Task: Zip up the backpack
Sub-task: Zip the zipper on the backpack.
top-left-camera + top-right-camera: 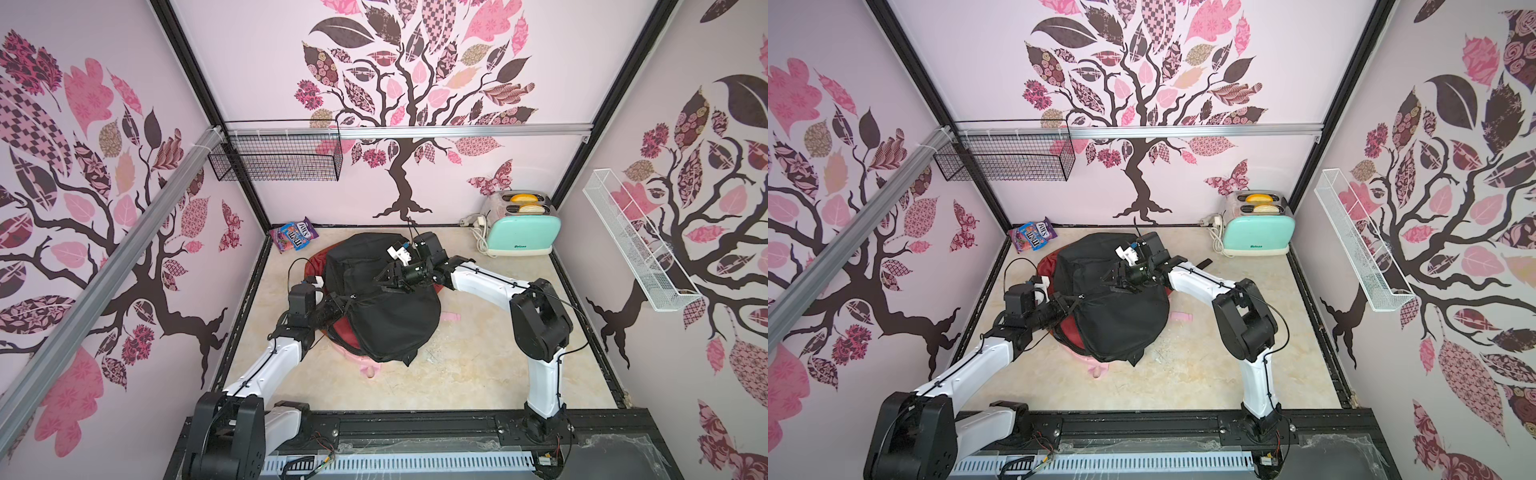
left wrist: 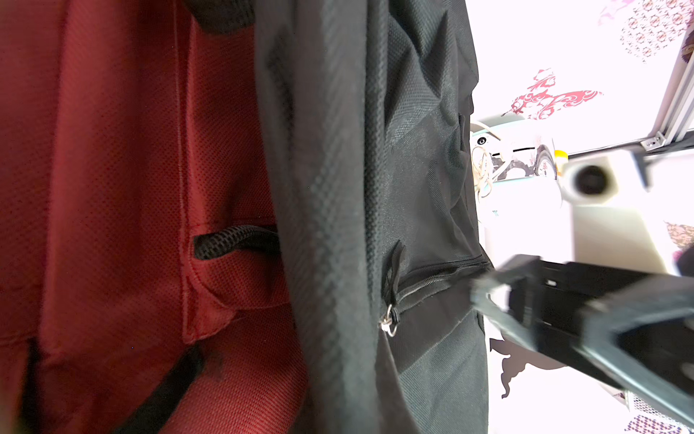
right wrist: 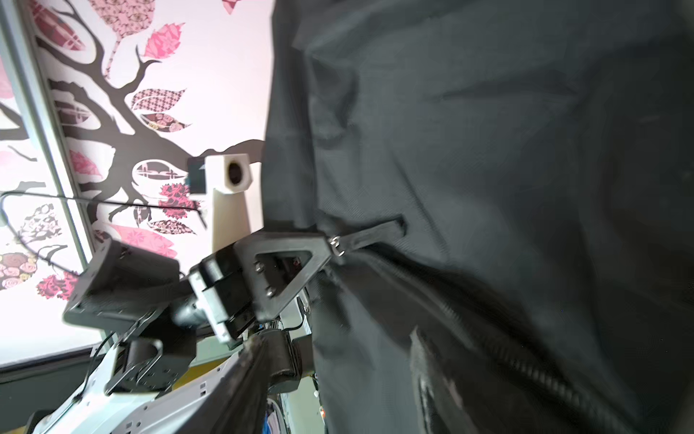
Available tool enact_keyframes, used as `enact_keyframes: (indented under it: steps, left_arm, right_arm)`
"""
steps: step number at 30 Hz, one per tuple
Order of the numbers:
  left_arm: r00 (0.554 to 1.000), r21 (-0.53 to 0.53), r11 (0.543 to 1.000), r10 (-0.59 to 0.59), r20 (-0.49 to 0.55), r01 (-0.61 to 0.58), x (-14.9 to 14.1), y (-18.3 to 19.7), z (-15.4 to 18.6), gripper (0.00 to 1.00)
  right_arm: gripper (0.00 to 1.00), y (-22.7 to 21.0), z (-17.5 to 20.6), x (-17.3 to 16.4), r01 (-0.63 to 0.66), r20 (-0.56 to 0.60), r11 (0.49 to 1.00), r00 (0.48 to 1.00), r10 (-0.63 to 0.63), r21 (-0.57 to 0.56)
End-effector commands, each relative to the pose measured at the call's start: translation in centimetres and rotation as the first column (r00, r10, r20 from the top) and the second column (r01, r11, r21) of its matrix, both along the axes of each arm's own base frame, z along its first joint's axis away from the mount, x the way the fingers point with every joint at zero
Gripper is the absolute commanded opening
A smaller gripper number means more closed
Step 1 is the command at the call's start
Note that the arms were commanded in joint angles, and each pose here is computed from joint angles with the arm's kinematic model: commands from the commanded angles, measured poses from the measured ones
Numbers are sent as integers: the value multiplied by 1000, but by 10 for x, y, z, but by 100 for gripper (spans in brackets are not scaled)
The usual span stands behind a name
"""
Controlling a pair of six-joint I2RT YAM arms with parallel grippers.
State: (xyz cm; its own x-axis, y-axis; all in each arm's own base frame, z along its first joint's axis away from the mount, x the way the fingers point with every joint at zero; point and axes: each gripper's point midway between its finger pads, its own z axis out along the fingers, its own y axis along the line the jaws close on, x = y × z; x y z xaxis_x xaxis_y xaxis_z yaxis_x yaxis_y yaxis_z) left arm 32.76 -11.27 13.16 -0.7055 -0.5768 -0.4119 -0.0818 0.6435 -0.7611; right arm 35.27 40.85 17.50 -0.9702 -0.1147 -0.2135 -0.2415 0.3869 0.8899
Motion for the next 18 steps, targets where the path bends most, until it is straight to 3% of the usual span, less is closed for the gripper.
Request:
enact_keyframes:
  steps: [1, 18]
  left_arm:
    - [996, 14, 998, -56, 63, 55, 2, -12, 16, 0]
    - [991, 52, 994, -100, 90, 96, -2, -24, 28, 0]
  right_arm:
    - [61, 13, 17, 5, -17, 35, 998, 999, 15, 57]
    - [60, 32, -43, -1, -33, -41, 998, 999, 31, -45]
